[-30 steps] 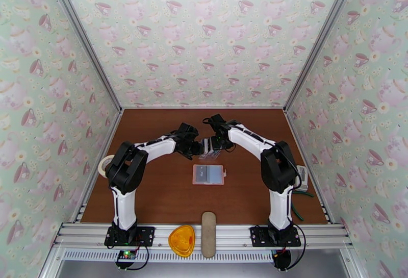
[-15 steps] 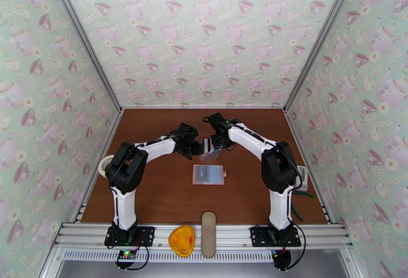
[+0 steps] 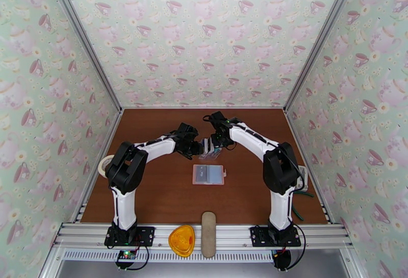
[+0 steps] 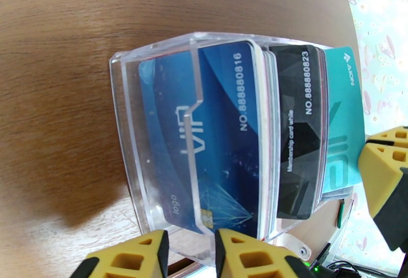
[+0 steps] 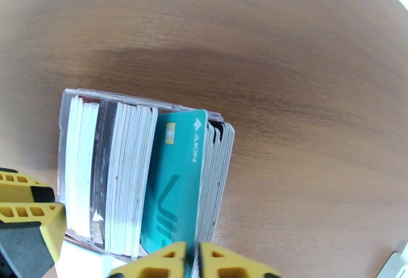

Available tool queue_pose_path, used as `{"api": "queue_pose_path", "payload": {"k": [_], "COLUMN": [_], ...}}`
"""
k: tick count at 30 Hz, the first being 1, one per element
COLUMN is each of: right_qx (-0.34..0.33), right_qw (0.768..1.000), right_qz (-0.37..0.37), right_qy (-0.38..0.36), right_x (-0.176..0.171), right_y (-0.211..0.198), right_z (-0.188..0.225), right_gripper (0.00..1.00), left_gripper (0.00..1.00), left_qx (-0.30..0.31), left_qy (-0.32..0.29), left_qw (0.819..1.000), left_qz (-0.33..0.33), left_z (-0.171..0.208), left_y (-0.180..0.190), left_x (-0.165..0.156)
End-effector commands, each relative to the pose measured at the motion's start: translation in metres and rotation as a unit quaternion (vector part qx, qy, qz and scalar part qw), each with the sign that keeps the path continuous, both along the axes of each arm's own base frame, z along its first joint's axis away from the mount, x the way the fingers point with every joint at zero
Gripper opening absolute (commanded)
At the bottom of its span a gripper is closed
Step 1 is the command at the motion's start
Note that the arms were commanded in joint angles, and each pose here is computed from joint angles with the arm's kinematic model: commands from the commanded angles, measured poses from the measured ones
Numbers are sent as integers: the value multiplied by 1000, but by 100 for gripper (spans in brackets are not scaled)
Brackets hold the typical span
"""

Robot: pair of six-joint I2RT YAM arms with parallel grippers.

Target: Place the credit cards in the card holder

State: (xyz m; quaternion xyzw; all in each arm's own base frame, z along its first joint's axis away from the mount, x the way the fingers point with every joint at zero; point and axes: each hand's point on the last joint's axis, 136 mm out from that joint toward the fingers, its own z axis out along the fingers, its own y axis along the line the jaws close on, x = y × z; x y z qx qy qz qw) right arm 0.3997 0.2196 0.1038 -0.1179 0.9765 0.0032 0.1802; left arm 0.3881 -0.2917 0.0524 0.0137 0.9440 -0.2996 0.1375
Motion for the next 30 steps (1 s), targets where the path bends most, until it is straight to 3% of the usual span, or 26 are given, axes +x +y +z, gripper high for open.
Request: {"api": "queue_pose_path", "payload": {"k": [1, 3, 18, 19, 21, 23, 30], "right_qx": [5, 7, 72, 65, 46, 43, 15], "right_qw": [1000, 1000, 997, 997, 999, 999, 1000], "right_qz": [3, 4, 36, 32, 20, 14, 8], "right_qy": [-3, -1, 20, 16, 1, -15, -14], "right_x": [-3, -4, -13, -12, -10, -10, -14], "right_y": [-1, 0, 31, 28, 19, 14, 1], "right_z": [15, 13, 10, 11, 15, 21, 17], "right_gripper": [3, 0, 0, 3, 23, 35, 45], "left_gripper": [31, 31, 31, 31, 31, 31, 31], "left_qx": [10, 11, 11, 11, 11, 13, 11], "left_qy": [17, 18, 20, 21, 20, 21, 22], "left_qw": [1000, 1000, 1000, 1000, 1000, 1000, 1000], "left_qz": [14, 14, 16, 16, 15, 15, 14], "left_z": [-9, -10, -14, -13, -13, -13, -14], "left_y": [12, 13, 13, 14, 13, 14, 13], "left_x": [-3, -4, -4, -5, -5, -5, -5]}}
